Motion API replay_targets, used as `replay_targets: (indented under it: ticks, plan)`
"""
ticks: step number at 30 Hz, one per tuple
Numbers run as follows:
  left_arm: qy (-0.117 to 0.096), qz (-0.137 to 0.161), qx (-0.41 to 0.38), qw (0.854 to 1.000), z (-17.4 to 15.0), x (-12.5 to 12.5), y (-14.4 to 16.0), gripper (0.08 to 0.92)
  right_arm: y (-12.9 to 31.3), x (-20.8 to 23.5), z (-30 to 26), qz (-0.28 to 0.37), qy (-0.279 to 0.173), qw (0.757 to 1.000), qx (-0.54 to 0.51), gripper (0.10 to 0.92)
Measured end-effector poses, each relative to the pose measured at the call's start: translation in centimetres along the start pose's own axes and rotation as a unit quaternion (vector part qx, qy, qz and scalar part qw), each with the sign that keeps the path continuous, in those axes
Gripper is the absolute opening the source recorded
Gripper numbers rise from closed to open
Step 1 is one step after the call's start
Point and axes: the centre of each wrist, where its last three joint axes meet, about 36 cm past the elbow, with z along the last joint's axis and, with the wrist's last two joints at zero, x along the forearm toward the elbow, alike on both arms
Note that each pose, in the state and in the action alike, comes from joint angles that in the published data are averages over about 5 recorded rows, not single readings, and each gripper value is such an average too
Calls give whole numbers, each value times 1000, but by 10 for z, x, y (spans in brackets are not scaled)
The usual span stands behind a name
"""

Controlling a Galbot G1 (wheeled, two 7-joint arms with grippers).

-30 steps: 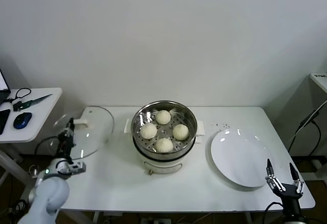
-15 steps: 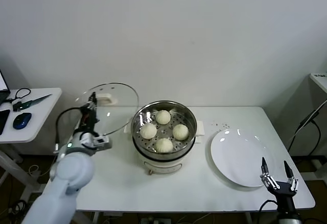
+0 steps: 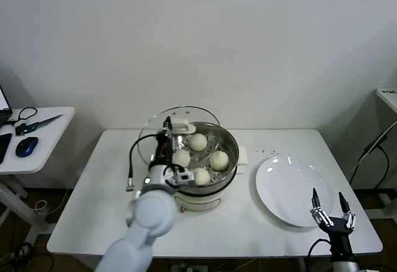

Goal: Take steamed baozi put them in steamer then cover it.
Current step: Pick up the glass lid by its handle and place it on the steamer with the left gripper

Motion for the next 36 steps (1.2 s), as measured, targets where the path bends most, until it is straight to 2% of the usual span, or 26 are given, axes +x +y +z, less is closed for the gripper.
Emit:
replay_targets:
  ticks: [10,17,36]
  plan:
    - [9,6,0,1000,-48,4,-31,140,2,0,8,3,-3,1000,-4,823]
    - [8,4,-8,1000,-68,2,-48,140,1,3,10,7,-4,1000,-5,823]
    - [12,12,-56,998,-61,-2,-83,140,-4,1,4,20,-15,1000,-5,823]
